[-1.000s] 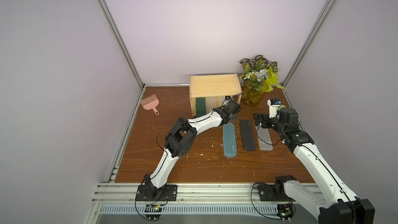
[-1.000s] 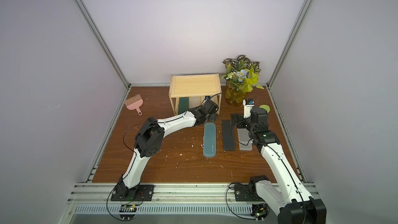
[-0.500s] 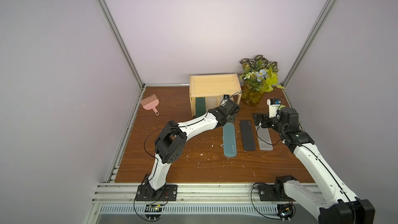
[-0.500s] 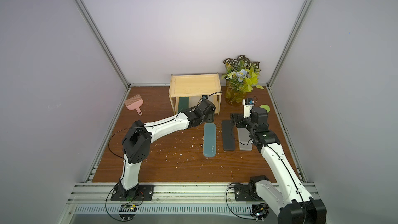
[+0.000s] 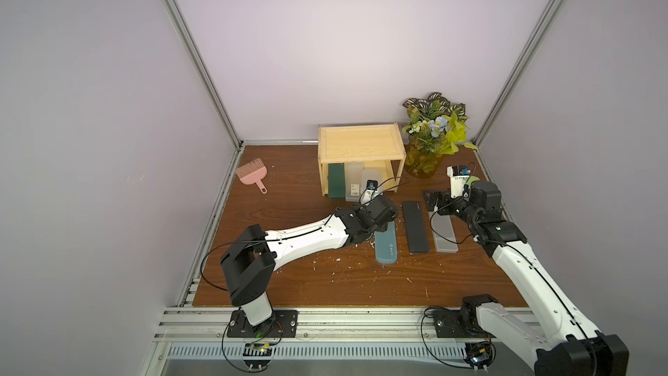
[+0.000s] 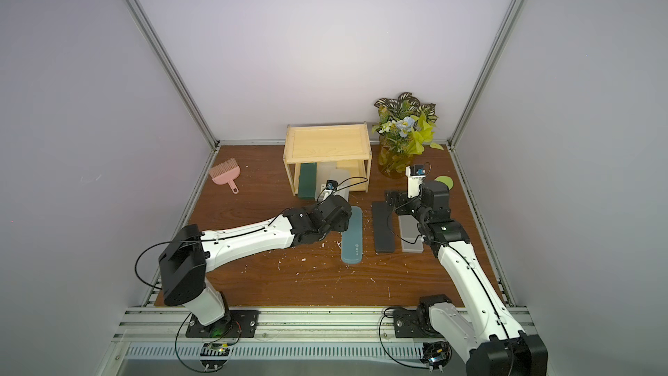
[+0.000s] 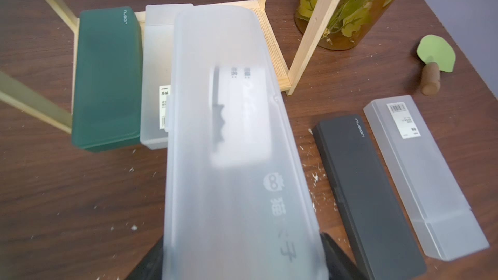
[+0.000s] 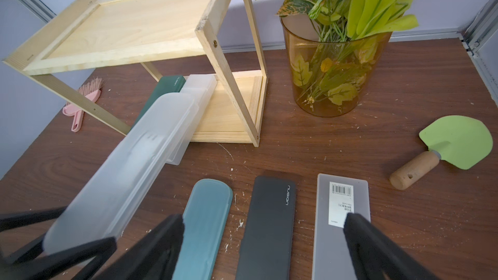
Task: Remove the pencil cases from the shelf
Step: Pick up the pencil case from the shelf, then place the pencil case at the center of the board.
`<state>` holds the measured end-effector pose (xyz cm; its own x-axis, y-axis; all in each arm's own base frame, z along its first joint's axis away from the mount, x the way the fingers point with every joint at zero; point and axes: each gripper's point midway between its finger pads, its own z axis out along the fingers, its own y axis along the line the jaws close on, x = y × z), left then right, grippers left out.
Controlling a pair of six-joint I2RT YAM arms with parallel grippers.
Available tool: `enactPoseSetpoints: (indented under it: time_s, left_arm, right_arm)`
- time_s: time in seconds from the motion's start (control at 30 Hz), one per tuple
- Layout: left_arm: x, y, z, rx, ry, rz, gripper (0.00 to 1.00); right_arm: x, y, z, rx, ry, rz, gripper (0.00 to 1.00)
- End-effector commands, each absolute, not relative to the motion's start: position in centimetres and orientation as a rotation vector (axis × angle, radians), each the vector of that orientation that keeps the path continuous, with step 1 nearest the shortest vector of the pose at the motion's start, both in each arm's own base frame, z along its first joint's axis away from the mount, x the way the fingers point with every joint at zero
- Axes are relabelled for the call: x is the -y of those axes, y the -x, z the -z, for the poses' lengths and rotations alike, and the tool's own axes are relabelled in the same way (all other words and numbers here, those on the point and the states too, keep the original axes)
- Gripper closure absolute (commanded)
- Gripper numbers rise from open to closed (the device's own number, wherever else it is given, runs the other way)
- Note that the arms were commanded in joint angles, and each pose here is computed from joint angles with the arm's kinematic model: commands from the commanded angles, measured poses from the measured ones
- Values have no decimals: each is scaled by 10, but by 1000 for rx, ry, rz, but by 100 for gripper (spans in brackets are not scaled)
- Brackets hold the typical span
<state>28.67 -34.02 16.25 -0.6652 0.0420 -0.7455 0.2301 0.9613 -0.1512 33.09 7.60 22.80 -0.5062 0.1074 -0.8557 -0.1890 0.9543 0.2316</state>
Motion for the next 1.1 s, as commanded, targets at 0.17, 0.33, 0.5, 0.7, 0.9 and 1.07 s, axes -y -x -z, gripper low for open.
enactPoseSetpoints:
  time_s: [0.17,0.33,0.5,0.7,0.9,1.07]
  left_arm:
    - [323,-212,-132,-2346,-157,327,30]
    - [291,-181,-108,-2385,-74,358,30]
    - [270,-173,-98,-2390,-39,366,29]
    - [282,-169,-73,-2425,-66,398,29]
    - [287,-179,-59,-2454,-75,365,27]
    - [288,-190,-52,-2468,-82,399,27]
  right_arm:
    - [-83,-332,-241,-2023,71,-408,1]
    - [-81,-330,-240,-2025,66,-398,1]
    - [-81,-331,-239,-2034,65,-391,1]
    - [-78,-330,-238,-2039,57,-375,1]
    - [-78,-332,-234,-2049,56,-369,1]
    - [-78,-334,-230,-2062,53,-366,1]
